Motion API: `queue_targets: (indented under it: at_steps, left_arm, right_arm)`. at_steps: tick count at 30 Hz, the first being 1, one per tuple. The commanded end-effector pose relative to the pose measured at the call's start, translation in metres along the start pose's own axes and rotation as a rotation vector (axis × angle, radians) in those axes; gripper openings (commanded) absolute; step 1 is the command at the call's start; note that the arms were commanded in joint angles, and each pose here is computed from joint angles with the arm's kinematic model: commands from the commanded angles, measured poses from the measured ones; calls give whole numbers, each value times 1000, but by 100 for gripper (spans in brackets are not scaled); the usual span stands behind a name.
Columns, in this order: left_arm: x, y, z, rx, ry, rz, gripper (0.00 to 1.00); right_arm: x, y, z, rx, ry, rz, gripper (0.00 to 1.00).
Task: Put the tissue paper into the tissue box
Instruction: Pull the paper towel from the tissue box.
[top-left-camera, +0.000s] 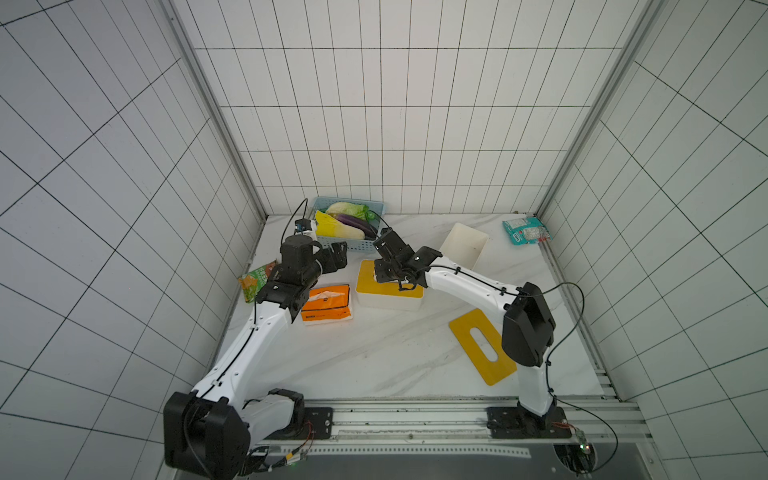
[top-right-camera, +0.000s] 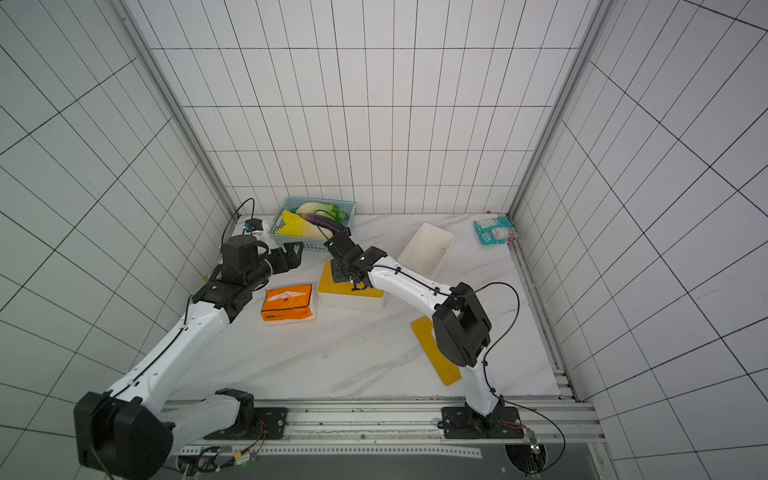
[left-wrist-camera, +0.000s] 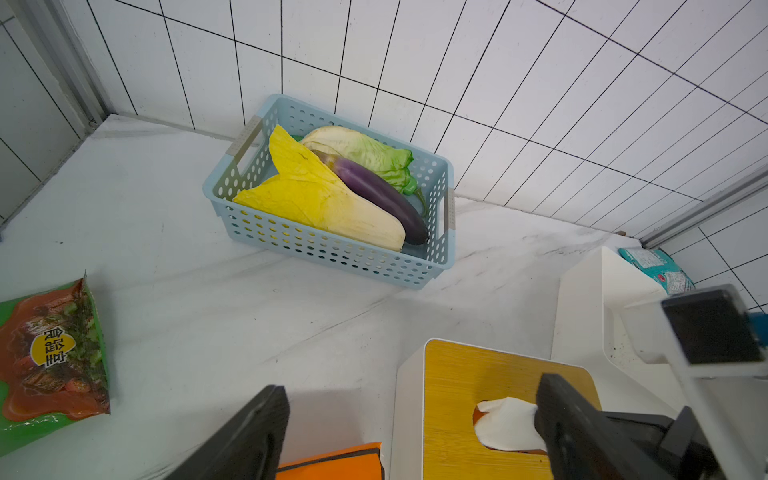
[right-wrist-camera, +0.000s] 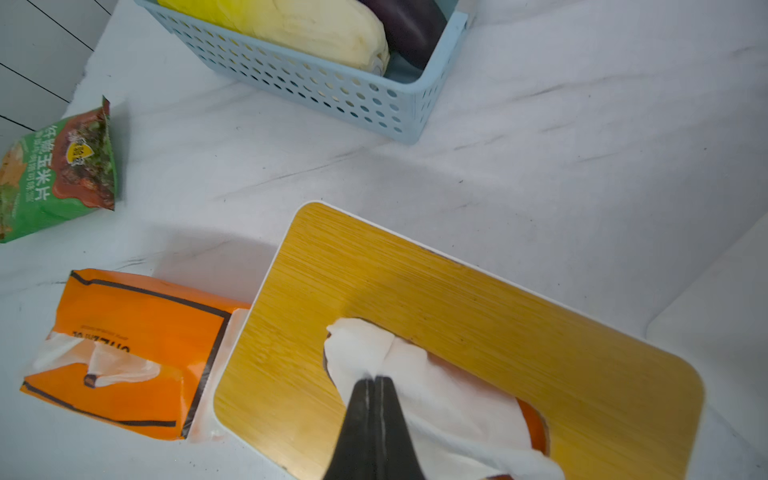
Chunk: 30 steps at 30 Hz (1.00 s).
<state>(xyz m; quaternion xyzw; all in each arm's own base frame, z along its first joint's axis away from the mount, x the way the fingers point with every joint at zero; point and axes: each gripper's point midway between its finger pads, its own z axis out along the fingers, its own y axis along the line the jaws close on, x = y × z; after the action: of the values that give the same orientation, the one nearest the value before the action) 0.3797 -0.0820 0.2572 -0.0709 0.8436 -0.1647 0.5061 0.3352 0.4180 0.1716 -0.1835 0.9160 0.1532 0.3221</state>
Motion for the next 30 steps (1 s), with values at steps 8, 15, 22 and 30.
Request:
queue_targets:
  at_steps: [8, 15, 22, 30]
  left_arm:
    - [-8, -2, 0, 7, -16, 1, 92]
    - [-8, -2, -1, 7, -18, 1, 92]
    - [-8, -2, -1, 11, -17, 1, 92]
    - [-8, -2, 0, 14, -15, -2, 92]
  right_arm:
    - [-15, 11, -62, -125, -31, -275, 46]
    - [-12, -9, -106, -429, 54, -466, 63]
    - [5, -42, -76, -570, 249, -485, 65]
    - [9, -55, -30, -528, 323, -512, 58]
